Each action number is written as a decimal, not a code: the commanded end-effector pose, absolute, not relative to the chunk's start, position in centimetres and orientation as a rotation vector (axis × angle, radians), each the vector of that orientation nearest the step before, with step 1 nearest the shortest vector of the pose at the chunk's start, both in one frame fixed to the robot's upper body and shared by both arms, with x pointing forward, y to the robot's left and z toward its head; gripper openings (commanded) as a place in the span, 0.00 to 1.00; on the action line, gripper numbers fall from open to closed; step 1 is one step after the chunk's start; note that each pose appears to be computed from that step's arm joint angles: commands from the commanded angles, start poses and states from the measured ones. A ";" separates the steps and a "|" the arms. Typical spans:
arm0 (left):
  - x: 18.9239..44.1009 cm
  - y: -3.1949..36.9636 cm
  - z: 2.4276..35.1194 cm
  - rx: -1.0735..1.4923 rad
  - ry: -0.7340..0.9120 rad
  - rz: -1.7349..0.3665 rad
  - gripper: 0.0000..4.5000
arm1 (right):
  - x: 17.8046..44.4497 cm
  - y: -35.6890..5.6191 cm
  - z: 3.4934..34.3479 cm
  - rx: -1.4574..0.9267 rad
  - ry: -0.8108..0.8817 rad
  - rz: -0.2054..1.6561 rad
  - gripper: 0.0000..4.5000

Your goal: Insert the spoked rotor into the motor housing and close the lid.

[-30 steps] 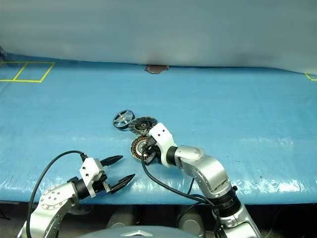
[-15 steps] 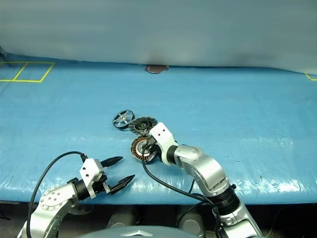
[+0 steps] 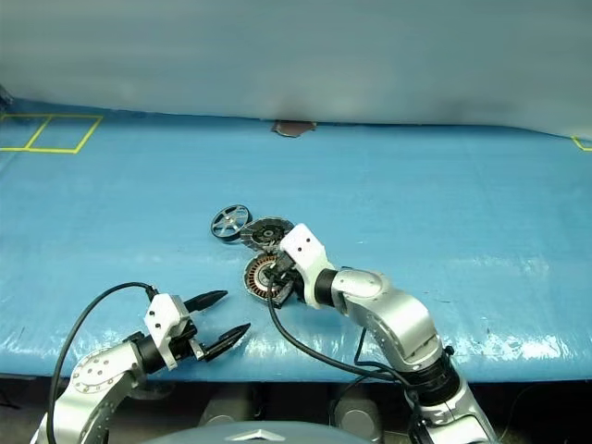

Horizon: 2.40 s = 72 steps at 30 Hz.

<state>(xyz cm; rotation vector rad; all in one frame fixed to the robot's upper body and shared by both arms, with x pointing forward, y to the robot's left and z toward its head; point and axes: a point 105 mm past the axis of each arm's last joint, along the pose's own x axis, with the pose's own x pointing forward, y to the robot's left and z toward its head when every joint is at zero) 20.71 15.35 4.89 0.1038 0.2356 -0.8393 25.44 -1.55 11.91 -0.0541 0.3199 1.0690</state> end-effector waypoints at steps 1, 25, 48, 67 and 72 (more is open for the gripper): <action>21.4 16.6 7.3 0.142 0.203 -0.853 1.00 | 24.3 -2.4 13.3 -0.042 0.266 1.099 0.01; 36.1 23.1 15.2 0.660 0.330 -1.001 0.96 | 23.6 -3.8 9.4 -0.019 0.332 0.953 0.00; 39.2 20.5 14.5 0.821 0.386 -1.099 0.99 | 23.7 -4.8 9.6 0.011 0.305 0.856 0.00; 40.1 18.9 14.1 0.822 0.400 -1.113 0.80 | 23.7 -5.1 9.6 0.020 0.300 0.819 0.00; 40.2 18.7 14.1 0.807 0.411 -1.117 0.80 | 23.8 -5.1 9.6 0.024 0.296 0.813 0.00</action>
